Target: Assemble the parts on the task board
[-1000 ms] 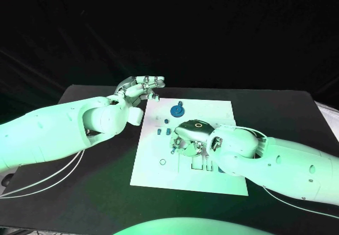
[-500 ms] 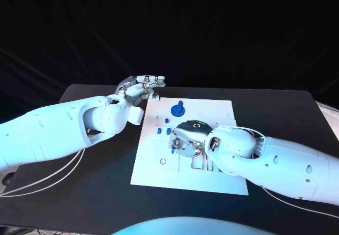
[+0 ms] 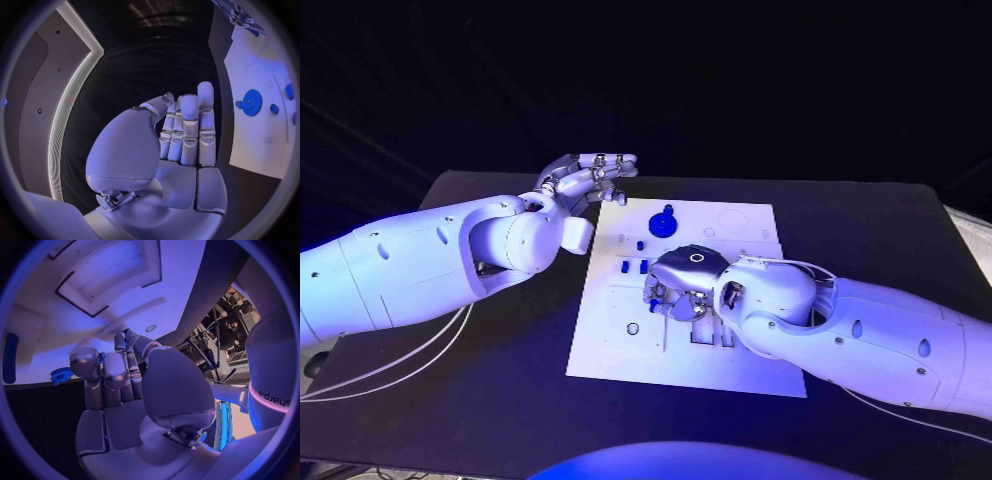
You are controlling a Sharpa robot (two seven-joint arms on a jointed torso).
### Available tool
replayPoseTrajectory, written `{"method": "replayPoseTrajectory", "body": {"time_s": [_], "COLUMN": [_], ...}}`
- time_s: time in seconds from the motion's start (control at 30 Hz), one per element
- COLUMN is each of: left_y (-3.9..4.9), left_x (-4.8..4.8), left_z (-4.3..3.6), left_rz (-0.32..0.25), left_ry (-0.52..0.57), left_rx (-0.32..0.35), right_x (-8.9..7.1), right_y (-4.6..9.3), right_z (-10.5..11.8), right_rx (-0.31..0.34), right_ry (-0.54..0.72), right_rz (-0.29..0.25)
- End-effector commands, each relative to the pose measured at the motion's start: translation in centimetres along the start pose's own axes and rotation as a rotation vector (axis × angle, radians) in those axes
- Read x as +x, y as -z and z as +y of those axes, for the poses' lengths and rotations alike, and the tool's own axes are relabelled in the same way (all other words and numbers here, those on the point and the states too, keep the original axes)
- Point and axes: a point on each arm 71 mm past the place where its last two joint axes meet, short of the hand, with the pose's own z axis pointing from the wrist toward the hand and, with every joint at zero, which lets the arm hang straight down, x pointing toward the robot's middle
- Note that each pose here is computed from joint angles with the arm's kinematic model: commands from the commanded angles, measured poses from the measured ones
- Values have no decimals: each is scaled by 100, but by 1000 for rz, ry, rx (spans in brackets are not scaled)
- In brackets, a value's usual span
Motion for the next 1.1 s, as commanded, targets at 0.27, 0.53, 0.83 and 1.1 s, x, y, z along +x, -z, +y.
{"method": "replayPoseTrajectory", "body": {"time_s": [0.27,0.53,0.83,1.1], "left_y": [-1,0,-1,-4], "left_x": [27,27,21,10], "left_z": [-5,-5,-4,-3], "left_rz": [23,23,20,18], "left_ry": [1,1,1,0], "left_rx": [4,3,2,1], "right_x": [79,82,36,-31], "right_y": [8,13,39,143], "right_z": [-9,-10,-45,-96], "right_rx": [19,20,31,38], "right_ry": [42,29,11,-11], "right_rz": [53,54,-18,-112]}}
